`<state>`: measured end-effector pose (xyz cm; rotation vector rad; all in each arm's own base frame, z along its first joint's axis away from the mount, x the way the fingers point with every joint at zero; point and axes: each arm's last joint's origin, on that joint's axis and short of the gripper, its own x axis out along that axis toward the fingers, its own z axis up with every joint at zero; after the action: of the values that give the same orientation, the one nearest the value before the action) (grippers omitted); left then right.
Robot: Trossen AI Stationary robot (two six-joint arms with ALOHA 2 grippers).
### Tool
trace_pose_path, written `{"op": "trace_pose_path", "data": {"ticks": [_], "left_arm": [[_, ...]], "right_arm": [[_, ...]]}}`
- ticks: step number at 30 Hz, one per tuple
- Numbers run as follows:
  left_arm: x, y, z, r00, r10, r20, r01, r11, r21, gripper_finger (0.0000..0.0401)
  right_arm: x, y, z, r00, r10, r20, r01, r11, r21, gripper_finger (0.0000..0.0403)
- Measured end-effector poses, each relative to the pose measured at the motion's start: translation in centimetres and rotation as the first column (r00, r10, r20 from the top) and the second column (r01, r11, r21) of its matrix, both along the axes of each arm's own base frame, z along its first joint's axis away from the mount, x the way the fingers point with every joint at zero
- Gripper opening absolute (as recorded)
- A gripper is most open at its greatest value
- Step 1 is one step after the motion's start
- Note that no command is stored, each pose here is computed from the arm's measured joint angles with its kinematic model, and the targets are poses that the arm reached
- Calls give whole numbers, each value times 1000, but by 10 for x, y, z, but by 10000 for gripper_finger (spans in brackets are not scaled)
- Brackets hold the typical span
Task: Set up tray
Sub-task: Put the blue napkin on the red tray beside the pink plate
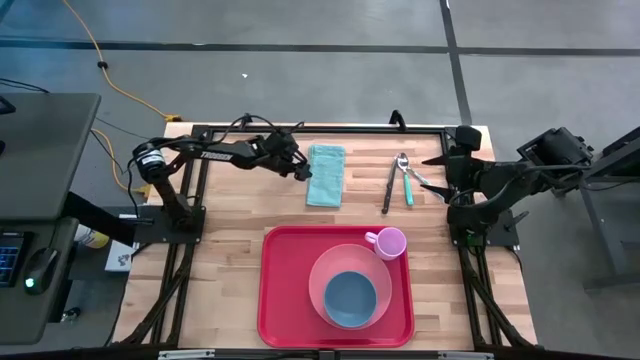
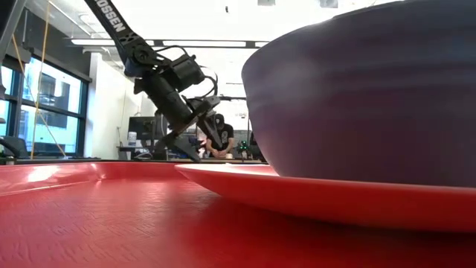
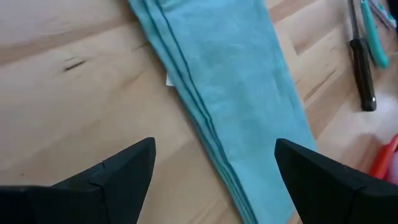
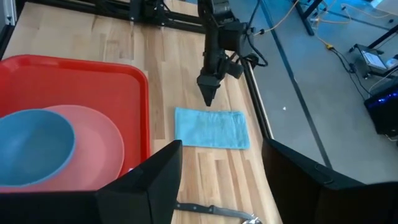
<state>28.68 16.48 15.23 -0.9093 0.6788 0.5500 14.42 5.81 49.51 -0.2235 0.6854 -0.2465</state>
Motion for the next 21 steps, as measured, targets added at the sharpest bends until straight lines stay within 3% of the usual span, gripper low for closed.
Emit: {"op": "trace_pose_path", "data": {"ticks": [8,12,21], "left_arm": [[6,1,-21,999,-32,10,32,996,-84,362],[13,2,-24,996,-48,74,54,995,-85,362],[15,3,-25,997,-23,79,31,995,-97,362]], "right_arm": [[0,0,0,1000,6,-4,-6,1000,-4,201],[0,0,0,1000,12,-6,-12,1000,-2,201],[0,1,0,1000,23,-12,-23,1000,-1,201]]}}
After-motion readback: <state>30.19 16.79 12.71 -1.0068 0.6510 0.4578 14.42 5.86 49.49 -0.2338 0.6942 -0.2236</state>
